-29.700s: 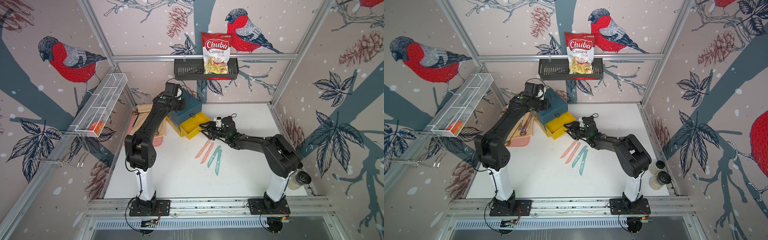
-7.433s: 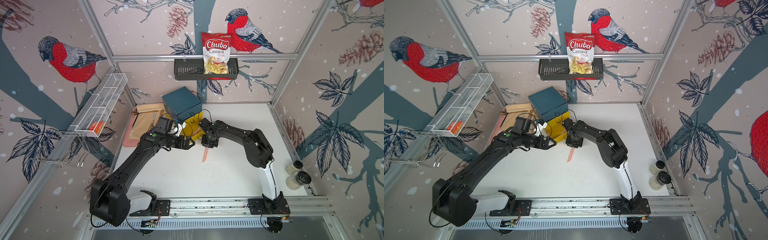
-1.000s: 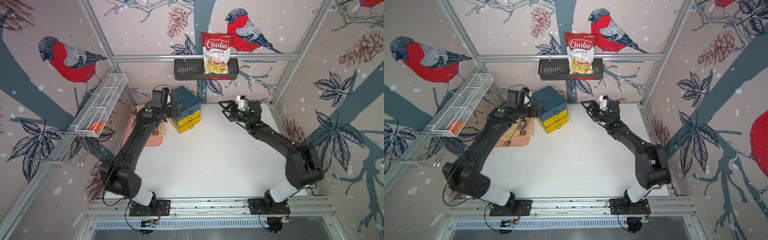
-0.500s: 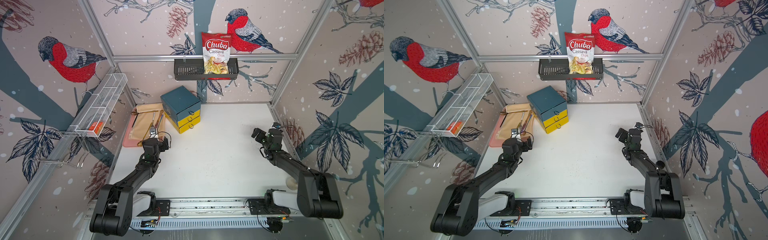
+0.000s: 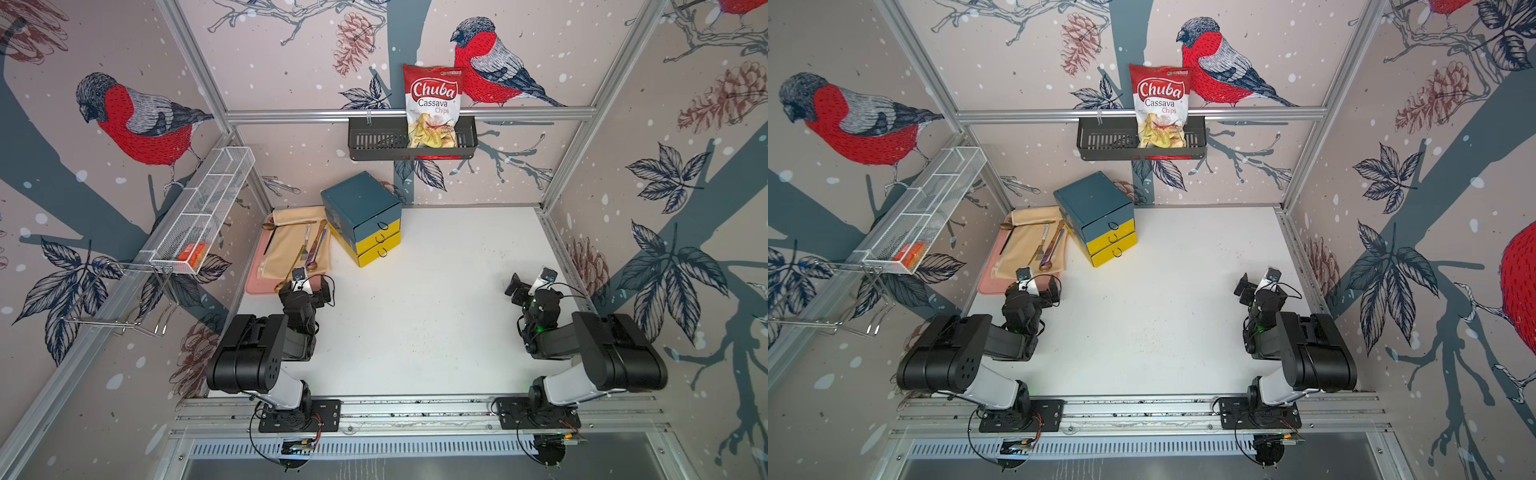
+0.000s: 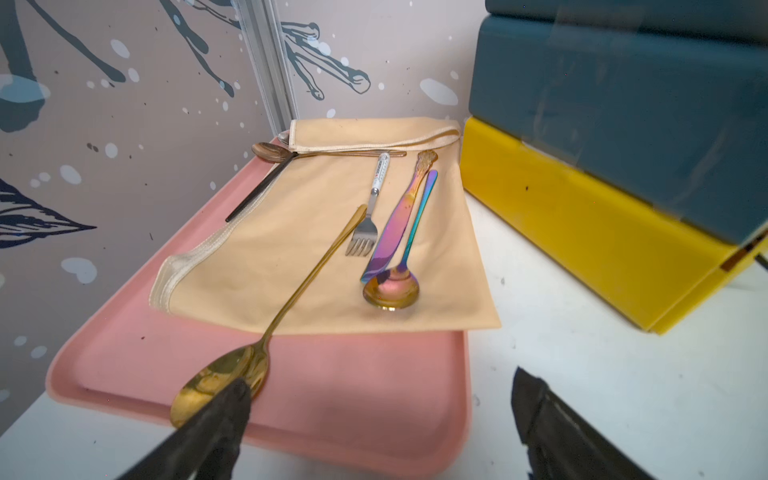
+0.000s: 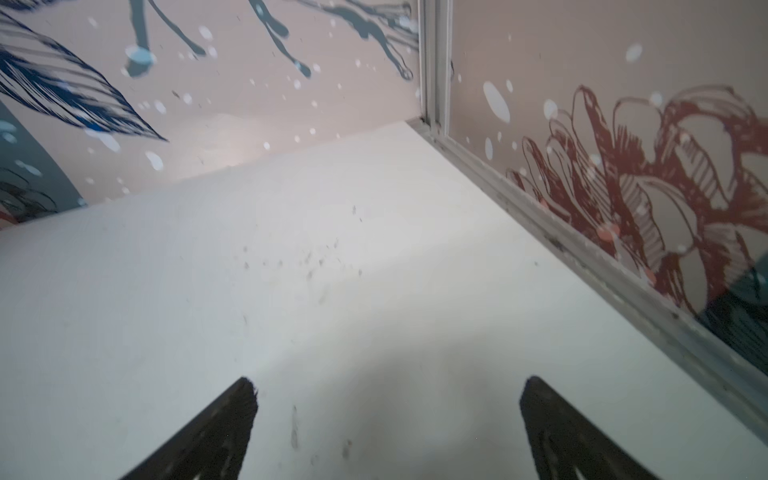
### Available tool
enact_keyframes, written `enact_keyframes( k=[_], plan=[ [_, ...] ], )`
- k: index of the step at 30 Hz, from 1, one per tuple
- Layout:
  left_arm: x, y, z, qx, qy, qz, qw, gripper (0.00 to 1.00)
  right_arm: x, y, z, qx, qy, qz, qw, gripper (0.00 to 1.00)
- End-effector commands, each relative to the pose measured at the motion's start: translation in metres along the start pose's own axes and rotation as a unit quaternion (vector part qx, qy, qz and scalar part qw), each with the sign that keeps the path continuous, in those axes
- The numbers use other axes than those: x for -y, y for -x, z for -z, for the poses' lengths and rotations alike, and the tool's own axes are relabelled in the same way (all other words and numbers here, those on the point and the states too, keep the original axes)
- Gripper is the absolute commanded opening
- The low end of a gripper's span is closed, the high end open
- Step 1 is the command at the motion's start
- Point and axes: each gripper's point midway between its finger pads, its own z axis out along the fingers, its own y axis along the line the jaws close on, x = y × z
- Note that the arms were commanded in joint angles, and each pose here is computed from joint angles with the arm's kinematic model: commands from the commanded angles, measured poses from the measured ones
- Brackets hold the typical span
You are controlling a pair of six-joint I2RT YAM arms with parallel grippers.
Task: Place the fruit knives into the drawer by color
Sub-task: Reset both arms
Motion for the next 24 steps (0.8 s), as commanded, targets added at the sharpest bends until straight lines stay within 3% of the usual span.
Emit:
enact_keyframes(
  k=[1, 2, 5, 8, 11, 24],
  plan=[
    [-0.002, 0.029, 0.000, 0.065, 0.006, 0.017, 0.998, 0.99, -0.005, 0.048, 0.001, 0.092, -0.006, -0.010, 0.996, 1.00],
    [-0.002, 0.027, 0.000, 0.057, 0.006, 0.019, 0.998, 0.99, -0.004, 0.052, 0.005, 0.113, -0.012, -0.008, 0.994, 1.00],
    [0.007, 0.025, -0.005, 0.042, -0.017, 0.005, 0.999, 0.99, -0.004, 0.049, 0.004, 0.100, -0.038, 0.001, 0.994, 1.00],
    [0.014, 0.031, 0.006, 0.073, -0.036, -0.005, 0.997, 0.99, -0.004, 0.052, 0.007, 0.116, -0.037, 0.001, 0.993, 1.00],
    [0.021, 0.026, -0.002, 0.053, -0.049, -0.016, 0.997, 0.99, -0.005, 0.051, 0.006, 0.110, -0.036, 0.001, 0.993, 1.00],
    [0.022, 0.027, -0.002, 0.057, -0.046, -0.019, 0.997, 0.99, -0.004, 0.051, 0.006, 0.112, -0.037, 0.001, 0.993, 1.00]
  ],
)
